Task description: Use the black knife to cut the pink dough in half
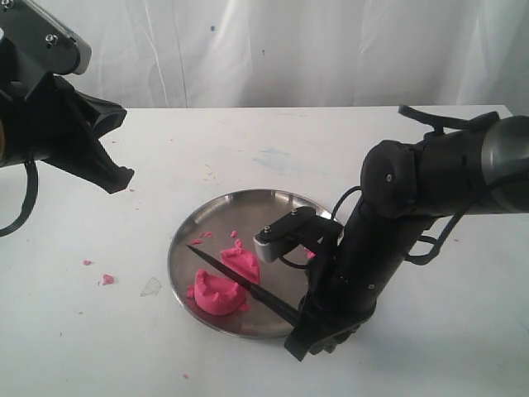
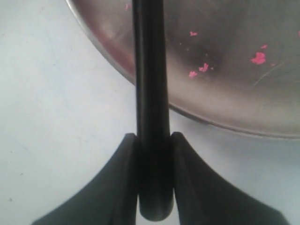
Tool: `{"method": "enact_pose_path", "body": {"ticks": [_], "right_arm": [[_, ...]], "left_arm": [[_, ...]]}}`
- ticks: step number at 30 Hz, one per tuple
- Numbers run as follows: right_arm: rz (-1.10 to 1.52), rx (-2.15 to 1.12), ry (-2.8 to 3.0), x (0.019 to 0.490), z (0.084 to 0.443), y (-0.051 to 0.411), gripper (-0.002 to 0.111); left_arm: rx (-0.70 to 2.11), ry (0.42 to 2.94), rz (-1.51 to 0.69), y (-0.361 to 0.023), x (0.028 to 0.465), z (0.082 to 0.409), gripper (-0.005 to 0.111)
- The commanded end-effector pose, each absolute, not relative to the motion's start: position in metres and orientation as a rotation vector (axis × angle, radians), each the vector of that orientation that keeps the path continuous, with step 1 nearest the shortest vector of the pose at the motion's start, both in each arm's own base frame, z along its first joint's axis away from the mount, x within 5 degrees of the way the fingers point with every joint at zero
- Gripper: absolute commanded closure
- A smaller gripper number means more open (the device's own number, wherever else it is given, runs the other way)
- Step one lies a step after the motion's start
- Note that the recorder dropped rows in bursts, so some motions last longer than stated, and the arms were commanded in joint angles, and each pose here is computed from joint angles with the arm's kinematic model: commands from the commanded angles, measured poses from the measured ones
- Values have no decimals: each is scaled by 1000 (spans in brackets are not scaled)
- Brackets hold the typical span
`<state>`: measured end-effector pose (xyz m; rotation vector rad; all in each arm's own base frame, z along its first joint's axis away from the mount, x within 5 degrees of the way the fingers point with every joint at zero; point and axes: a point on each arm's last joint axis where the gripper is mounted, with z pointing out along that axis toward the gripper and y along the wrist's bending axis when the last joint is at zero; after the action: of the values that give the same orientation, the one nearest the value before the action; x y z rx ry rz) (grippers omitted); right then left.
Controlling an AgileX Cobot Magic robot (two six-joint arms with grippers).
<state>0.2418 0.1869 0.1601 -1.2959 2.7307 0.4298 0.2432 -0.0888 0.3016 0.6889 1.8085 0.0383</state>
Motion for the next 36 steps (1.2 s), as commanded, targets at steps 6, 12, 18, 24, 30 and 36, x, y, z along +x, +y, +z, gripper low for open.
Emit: {"method": "enact_pose_path", "body": {"ticks": [6,12,18,24,30,36], "right_arm": [[395,-1244,2762,243,159,185,108],[356,-1217,2786,244,158,182,108],[329,-1135,2837,244,158,181,108],[216,-1024,2870,249,157,175,108],[284,-1127,2840,246,158,178,108],[491,-1282,2785,237,160,188,108]], "left_arm": [[683,1803,38,-89,242,304,107],[676,1806,33,-89,242,304,107],[672,1807,30,-89,242,304,107],[672,1807,30,-89,242,304,107],[672,1807,30,-89,242,304,107],[672,1807,30,-89,242,304,107]]}}
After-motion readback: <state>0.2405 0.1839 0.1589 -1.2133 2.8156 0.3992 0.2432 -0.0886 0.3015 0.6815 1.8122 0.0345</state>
